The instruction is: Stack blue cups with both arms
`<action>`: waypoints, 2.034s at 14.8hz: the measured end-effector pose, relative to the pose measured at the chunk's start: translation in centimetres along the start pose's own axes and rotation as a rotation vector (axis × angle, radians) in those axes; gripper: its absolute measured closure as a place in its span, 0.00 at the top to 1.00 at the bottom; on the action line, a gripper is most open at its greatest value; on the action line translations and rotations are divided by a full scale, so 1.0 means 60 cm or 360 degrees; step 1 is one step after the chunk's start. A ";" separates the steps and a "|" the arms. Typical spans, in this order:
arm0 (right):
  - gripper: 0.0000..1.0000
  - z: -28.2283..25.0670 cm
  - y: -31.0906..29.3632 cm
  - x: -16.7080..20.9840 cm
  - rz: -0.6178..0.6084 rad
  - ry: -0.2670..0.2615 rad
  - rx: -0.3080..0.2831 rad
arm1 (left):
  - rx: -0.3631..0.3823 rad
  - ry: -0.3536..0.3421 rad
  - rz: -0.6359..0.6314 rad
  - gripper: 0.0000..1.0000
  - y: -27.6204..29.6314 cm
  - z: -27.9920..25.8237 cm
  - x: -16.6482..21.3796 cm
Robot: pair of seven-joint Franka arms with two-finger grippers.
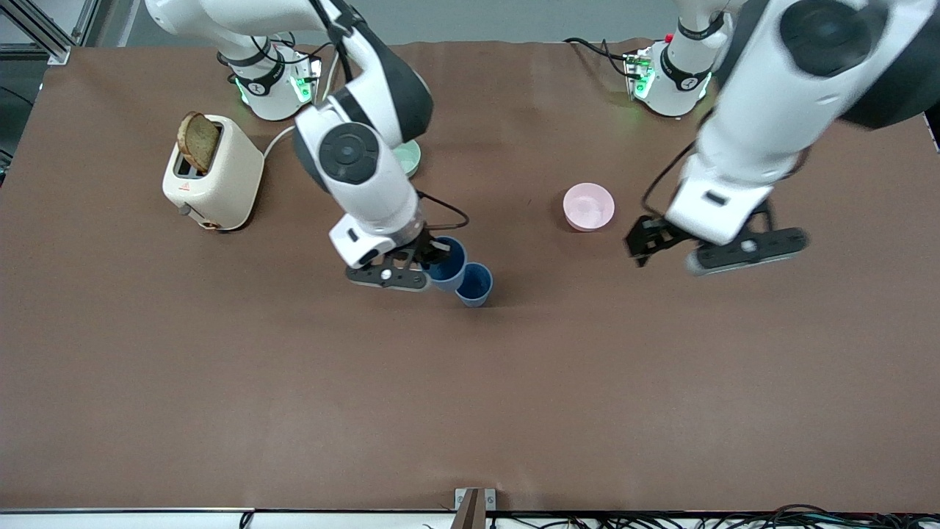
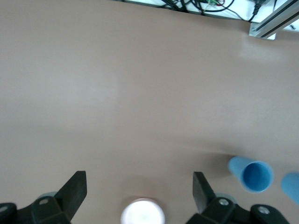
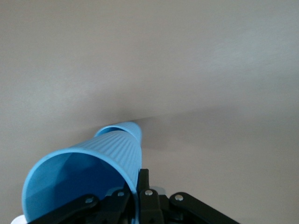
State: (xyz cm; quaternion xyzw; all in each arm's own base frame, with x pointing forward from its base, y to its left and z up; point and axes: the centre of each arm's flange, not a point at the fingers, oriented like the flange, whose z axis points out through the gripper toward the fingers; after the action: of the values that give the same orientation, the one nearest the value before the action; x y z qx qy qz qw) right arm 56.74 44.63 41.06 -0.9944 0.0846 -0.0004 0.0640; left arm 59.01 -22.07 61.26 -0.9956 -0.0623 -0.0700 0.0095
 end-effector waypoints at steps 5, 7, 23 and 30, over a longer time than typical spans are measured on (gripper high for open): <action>0.04 0.080 -0.029 -0.020 0.0003 -0.0012 -0.0030 | 0.0050 -0.0051 0.0250 1.00 -0.118 -0.075 -0.012; 0.04 0.080 -0.025 -0.016 0.0010 -0.0008 -0.0033 | 0.0026 -0.0077 0.0315 1.00 -0.143 -0.075 -0.012; 0.04 0.096 -0.019 -0.001 0.0029 0.0020 -0.0022 | 0.0001 -0.0174 0.0354 1.00 -0.222 -0.039 -0.061; 0.04 0.095 -0.019 0.000 0.0028 0.0022 -0.0020 | -0.0004 -0.0140 0.0374 1.00 -0.211 -0.043 -0.059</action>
State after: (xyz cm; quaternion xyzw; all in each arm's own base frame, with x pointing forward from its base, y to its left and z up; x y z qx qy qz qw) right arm 57.00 46.49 35.58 -0.9939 0.0938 -0.0061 0.0571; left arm 53.56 -10.01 63.46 -0.9981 0.0544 -0.0247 0.0137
